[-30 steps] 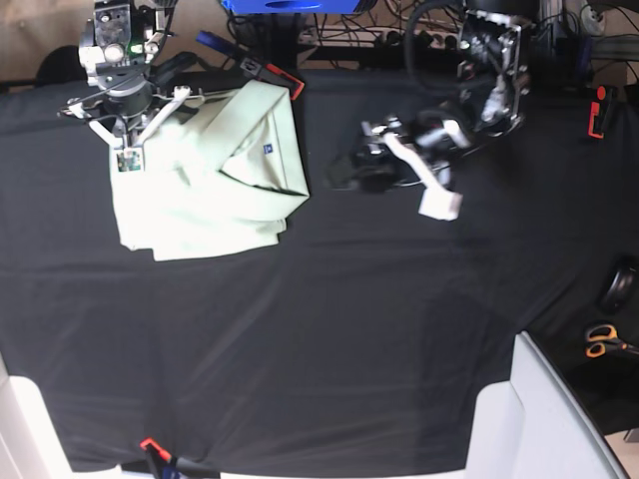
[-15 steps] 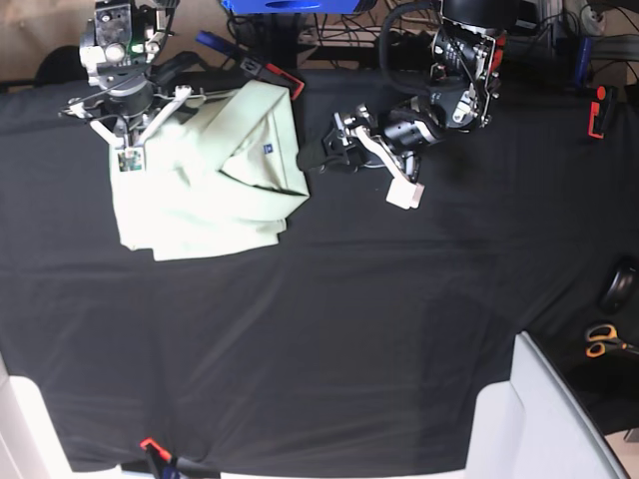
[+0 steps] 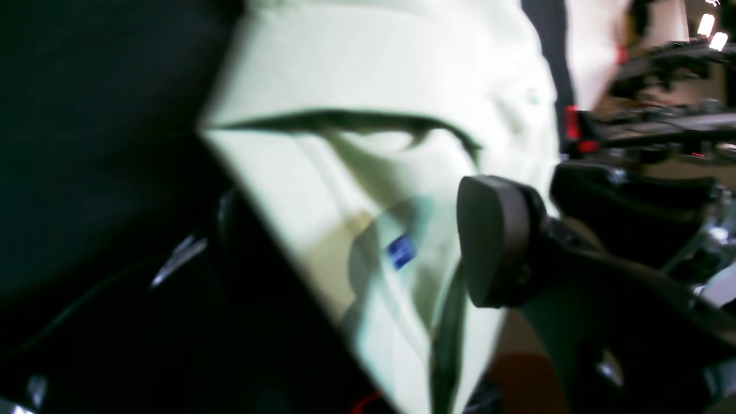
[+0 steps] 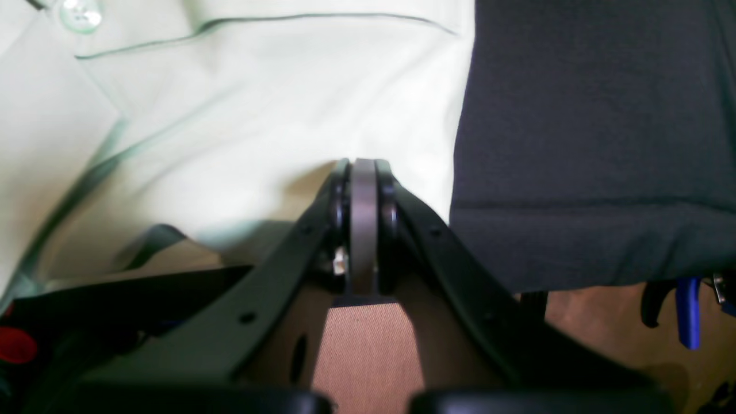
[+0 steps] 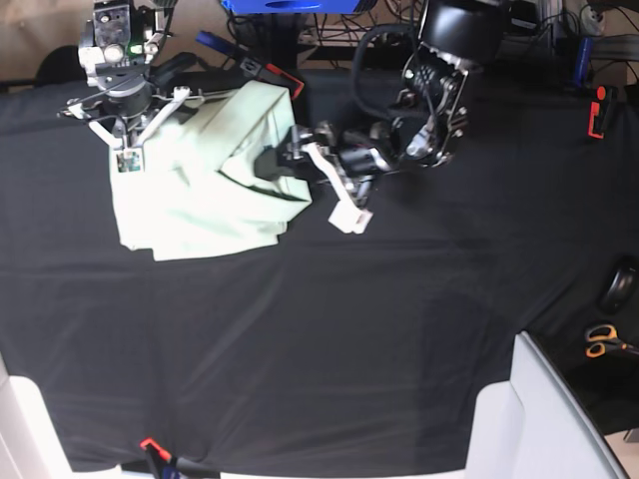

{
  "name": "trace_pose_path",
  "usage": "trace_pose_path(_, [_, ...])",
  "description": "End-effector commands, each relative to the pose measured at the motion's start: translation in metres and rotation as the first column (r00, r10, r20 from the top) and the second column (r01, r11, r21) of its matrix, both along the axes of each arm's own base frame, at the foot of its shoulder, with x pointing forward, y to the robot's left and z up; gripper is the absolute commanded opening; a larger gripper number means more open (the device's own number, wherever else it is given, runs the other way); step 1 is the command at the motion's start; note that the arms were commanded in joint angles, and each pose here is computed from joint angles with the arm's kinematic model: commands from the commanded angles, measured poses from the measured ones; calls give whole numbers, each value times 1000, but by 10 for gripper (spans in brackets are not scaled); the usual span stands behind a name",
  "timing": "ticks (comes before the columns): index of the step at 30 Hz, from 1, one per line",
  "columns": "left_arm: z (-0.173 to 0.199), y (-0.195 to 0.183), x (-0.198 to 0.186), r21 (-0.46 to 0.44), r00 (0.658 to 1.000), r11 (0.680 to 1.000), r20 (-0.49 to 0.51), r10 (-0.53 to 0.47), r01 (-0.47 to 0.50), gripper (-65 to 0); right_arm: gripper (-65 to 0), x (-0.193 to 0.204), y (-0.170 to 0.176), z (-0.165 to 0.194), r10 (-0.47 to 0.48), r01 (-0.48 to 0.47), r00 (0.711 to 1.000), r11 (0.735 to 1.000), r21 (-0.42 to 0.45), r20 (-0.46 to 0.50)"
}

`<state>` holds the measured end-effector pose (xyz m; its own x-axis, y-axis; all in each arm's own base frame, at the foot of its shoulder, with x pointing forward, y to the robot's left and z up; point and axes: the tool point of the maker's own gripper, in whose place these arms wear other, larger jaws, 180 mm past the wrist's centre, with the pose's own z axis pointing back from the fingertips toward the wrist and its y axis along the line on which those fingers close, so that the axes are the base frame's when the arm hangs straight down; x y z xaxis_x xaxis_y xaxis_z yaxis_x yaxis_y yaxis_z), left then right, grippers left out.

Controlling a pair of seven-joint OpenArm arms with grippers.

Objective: Fold the T-shirt properly
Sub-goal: 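Reach the left gripper to the shirt's collar edge and grasp it, then pull the grasped shirt edge with the left gripper away from the right gripper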

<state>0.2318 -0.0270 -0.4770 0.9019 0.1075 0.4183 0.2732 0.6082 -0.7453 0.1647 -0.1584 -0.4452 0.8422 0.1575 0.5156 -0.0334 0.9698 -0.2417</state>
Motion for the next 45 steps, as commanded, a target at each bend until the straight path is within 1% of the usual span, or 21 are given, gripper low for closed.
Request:
trace_pose_path(1, [0,-2,5,9,1000,1000,0,-16,16,-170,-647,5,-2,7,2,-2,999,1000,-9,34])
trace_pose_path(5, [-16,-15,-5,26,995,996,-54,-88,89,-170,-647,6,-2,7,2,-2,999,1000,-9,35])
trace_pose_path(7, [-17,-25,-7,23,991,992,-60,-120,121,-170,-647,6,-2,7,1,-1,999,1000,-8,35])
trace_pose_path(11, [-15,-35,-10,29,984,984,-50,-173,174,-170,-647,6,-1,7,0,0,999,1000,-6,35])
trace_pose_path(16, [-10,-51,-12,42,966,965,-20,-259,260,-170,-647,6,0,7,0,0,999,1000,-3,35])
trace_pose_path(24, [-7,-55,-9,47,961,960,-9,-277,277,-175,-647,6,0,7,-2,2,999,1000,-4,35])
trace_pose_path(25, [-7,-55,-9,47,961,960,-9,-277,277,-188,-647,5,0,7,-2,2,999,1000,-4,34])
trace_pose_path(26, [-8,-55,-10,47,961,960,-11,-276,277,-228,-647,5,0,7,-2,2,999,1000,-4,34])
trace_pose_path(27, [-8,-55,-10,47,961,960,-11,-276,277,-289,-647,5,0,7,-2,2,999,1000,-4,34])
trace_pose_path(29, [-8,-54,-10,47,961,960,-12,-276,276,-448,-647,5,0,7,-2,2,999,1000,-4,34])
trace_pose_path(31, [-14,-52,-12,49,963,962,-37,-266,268,-615,-647,5,0,7,-2,2,999,1000,-4,34])
trace_pose_path(32, [-18,-53,-15,45,963,963,-57,-262,265,-650,-647,5,0,7,-2,2,999,1000,-4,34])
trace_pose_path(35, [-29,-52,-17,52,962,964,-100,-254,260,-650,-647,5,0,7,-2,2,999,1000,-4,34])
trace_pose_path(37, [-30,-50,-15,55,963,965,-104,-248,255,-650,-647,5,0,7,-2,2,999,1000,-4,34])
trace_pose_path(39, [-25,-50,-7,50,968,969,-86,-238,243,-650,-647,4,0,6,-2,2,999,1000,-4,32])
trace_pose_path(42, [-10,-48,12,37,978,978,-31,-206,207,-650,-647,4,0,6,-2,2,999,1000,-4,32])
trace_pose_path(45, [3,-46,25,50,976,975,20,-216,215,-650,-647,4,-1,6,-1,1,1000,1000,-5,31])
